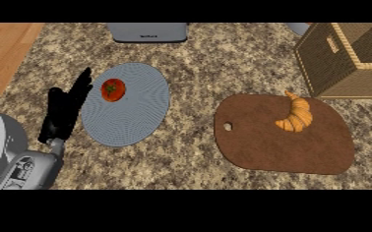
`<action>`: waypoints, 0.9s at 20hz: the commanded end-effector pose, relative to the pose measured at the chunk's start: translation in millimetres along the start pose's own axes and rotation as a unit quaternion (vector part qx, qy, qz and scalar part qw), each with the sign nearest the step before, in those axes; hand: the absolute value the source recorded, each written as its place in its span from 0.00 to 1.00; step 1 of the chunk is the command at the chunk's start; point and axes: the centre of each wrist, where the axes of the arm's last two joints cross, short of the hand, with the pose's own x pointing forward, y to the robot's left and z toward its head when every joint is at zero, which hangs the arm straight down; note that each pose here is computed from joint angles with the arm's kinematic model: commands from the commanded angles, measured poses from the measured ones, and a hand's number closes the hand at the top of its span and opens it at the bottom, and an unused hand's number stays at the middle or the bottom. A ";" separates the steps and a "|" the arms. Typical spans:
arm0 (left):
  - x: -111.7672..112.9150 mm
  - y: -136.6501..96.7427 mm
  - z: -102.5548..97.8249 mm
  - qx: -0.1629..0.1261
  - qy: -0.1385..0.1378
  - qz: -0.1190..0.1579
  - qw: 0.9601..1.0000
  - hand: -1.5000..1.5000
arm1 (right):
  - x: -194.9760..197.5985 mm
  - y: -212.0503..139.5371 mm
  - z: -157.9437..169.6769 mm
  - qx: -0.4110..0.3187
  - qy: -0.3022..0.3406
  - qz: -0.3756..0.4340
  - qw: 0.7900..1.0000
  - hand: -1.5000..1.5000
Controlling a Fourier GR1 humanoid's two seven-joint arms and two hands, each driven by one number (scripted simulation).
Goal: Pick the croissant from the cutting board and place it in the basket
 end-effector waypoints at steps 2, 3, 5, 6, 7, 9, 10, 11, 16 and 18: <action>13.1 -3.0 -10.5 -0.004 -0.002 0.003 1.000 0.50 | -14.3 13.6 -8.6 -0.024 0.016 0.001 1.000 0.00; 0.0 -14.4 -1.3 0.000 -0.004 0.001 1.000 0.50 | 5.0 24.1 -20.1 -0.020 0.016 0.006 1.000 0.00; 6.9 2.5 -8.3 -0.013 0.006 -0.004 1.000 0.50 | -20.1 21.7 -30.6 -0.017 0.022 0.008 1.000 0.00; 12.0 1.7 4.0 0.001 -0.004 -0.006 1.000 0.50 | -35.3 12.7 6.4 -0.022 0.014 -0.003 1.000 0.00; 5.2 -11.1 -5.5 -0.007 0.005 0.002 1.000 0.50 | -18.9 35.9 -39.5 -0.009 0.021 0.004 1.000 0.00; 7.2 -7.7 -17.2 0.004 0.003 0.000 1.000 0.50 | -40.8 57.5 -25.3 -0.010 0.016 -0.005 1.000 0.00; -0.8 5.4 -4.6 0.001 0.004 0.001 1.000 0.50 | -12.9 38.8 -46.2 0.001 0.018 -0.006 1.000 0.00; -0.6 16.8 -13.8 0.000 -0.002 0.000 1.000 0.50 | -27.0 67.9 -32.0 0.004 0.013 -0.006 1.000 0.00; -10.6 -2.7 -6.8 -0.004 0.006 -0.004 1.000 0.50 | -31.4 69.0 -46.9 0.001 0.019 -0.005 1.000 0.00; 15.9 1.2 -11.7 0.000 -0.003 -0.004 1.000 0.50 | -39.5 85.2 -65.9 -0.005 0.017 -0.005 1.000 0.00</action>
